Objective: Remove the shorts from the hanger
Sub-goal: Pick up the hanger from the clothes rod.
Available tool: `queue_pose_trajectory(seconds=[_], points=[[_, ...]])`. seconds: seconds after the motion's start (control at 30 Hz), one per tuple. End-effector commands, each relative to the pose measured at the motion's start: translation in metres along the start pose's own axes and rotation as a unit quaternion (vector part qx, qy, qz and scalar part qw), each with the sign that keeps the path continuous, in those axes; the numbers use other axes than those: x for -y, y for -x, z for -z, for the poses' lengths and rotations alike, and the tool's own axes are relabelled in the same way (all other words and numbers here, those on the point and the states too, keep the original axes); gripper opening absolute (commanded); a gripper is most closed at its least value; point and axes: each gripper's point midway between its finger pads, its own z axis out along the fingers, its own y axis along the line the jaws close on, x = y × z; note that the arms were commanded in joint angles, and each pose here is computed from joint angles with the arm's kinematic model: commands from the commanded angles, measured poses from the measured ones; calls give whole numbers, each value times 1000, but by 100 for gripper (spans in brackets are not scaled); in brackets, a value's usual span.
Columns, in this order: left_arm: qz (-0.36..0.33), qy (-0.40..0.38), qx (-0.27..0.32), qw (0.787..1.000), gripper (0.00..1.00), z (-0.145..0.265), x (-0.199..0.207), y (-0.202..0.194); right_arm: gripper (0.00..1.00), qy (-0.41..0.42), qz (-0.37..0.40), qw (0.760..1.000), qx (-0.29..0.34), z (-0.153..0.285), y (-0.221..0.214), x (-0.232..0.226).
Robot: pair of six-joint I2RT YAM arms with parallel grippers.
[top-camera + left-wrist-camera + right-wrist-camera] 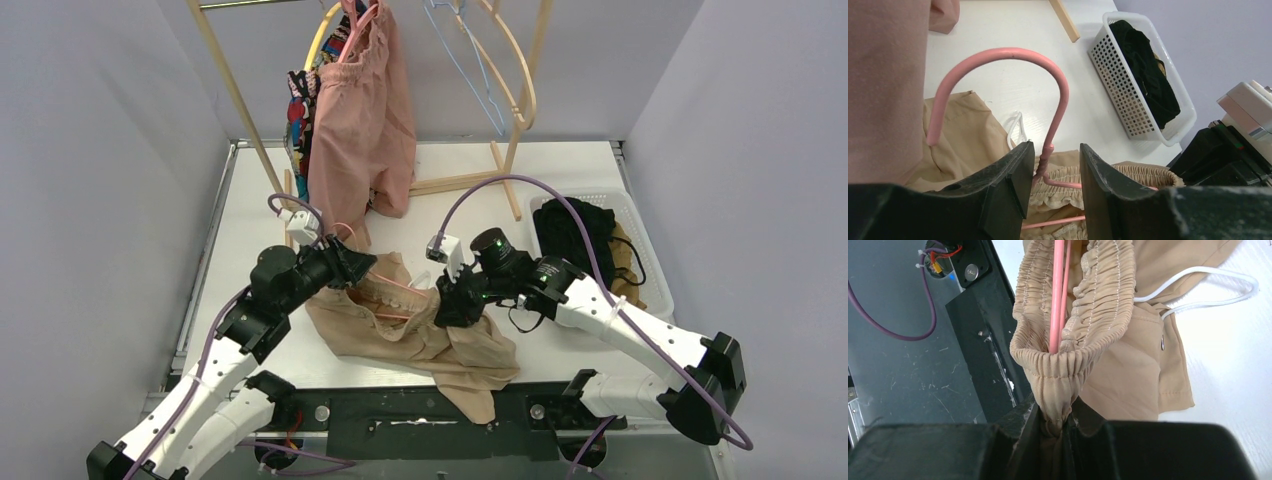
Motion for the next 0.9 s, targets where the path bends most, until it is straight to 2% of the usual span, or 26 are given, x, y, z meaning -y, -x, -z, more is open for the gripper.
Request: queue_pose_trajectory(seconds=[0.0,0.13,0.2,0.23,0.27,0.3,0.53,0.7,0.73,0.77,0.87], points=[[-11,-15,45,999,35,4,17,27,3,23,28,999,40,7,29,-16],[-9,0,50,999,21,4,11,27,3,20,20,999,35,6,23,-14],[-6,7,50,999,8,5,8,26,4,14,17,999,35,6,23,-12],[-5,9,49,999,1,6,7,25,7,7,16,999,37,7,23,-10],[-4,12,50,999,0,7,6,25,11,-8,15,999,41,9,25,-6],[-3,15,52,999,0,8,6,26,13,-19,15,999,47,11,28,-4],[-4,41,51,998,0,20,4,31,45,-111,12,989,97,40,52,14],[3,89,68,994,0,35,-6,39,52,-174,-7,974,145,70,73,23],[6,99,78,992,0,39,-8,43,54,-183,-10,970,158,76,77,23],[10,113,89,990,0,43,-12,47,63,-194,-13,966,171,82,82,24],[14,130,139,982,0,62,-11,71,68,-218,-26,952,212,103,100,24]])
